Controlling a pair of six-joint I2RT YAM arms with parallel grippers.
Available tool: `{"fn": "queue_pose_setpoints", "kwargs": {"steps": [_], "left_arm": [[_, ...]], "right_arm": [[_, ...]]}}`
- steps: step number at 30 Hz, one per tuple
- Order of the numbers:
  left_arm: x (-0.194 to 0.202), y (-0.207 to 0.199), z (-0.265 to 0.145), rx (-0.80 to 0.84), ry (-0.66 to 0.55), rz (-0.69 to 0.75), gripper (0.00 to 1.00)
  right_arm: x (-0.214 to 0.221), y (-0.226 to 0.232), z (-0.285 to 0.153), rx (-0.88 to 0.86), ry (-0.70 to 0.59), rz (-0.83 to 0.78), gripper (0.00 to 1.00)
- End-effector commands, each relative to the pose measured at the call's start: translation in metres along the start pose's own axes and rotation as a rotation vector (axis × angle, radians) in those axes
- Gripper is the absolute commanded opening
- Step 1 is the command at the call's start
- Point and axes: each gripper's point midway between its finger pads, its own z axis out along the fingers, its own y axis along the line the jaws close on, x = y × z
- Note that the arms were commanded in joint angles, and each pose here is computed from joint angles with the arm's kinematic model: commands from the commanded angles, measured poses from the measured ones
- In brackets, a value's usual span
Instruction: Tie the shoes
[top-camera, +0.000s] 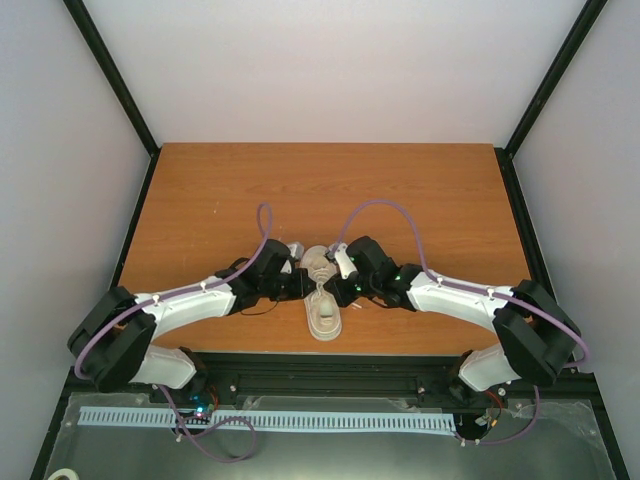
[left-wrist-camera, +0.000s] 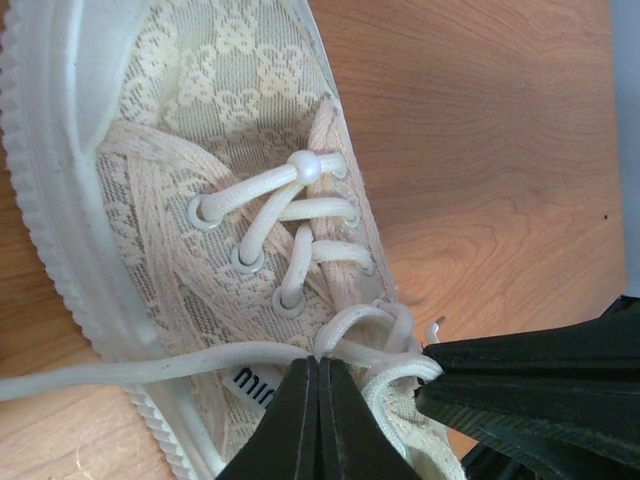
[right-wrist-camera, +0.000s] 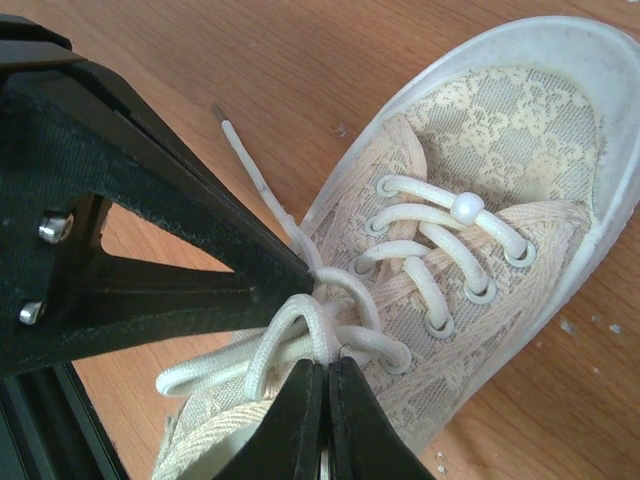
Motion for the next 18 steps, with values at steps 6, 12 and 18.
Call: {"fn": "queue_pose_setpoints", "kwargs": {"steps": [6, 12, 18], "left_arm": [[-0.023, -0.012, -0.019, 0.018, -0.122, 0.059, 0.01], [-0.022, -0.011, -0.021, 0.011, -0.122, 0.071, 0.01], [-0.021, -0.011, -0.022, 0.014, -0.122, 0.074, 0.01]], "right_arm": [[-0.016, 0.006, -0.012, 0.010, -0.046, -0.019, 0.03], [-0.025, 0.009, -0.009, -0.002, -0.057, -0.027, 0.03], [-0.027, 0.016, -0.001, -0.039, -0.050, -0.031, 0.03]]}}
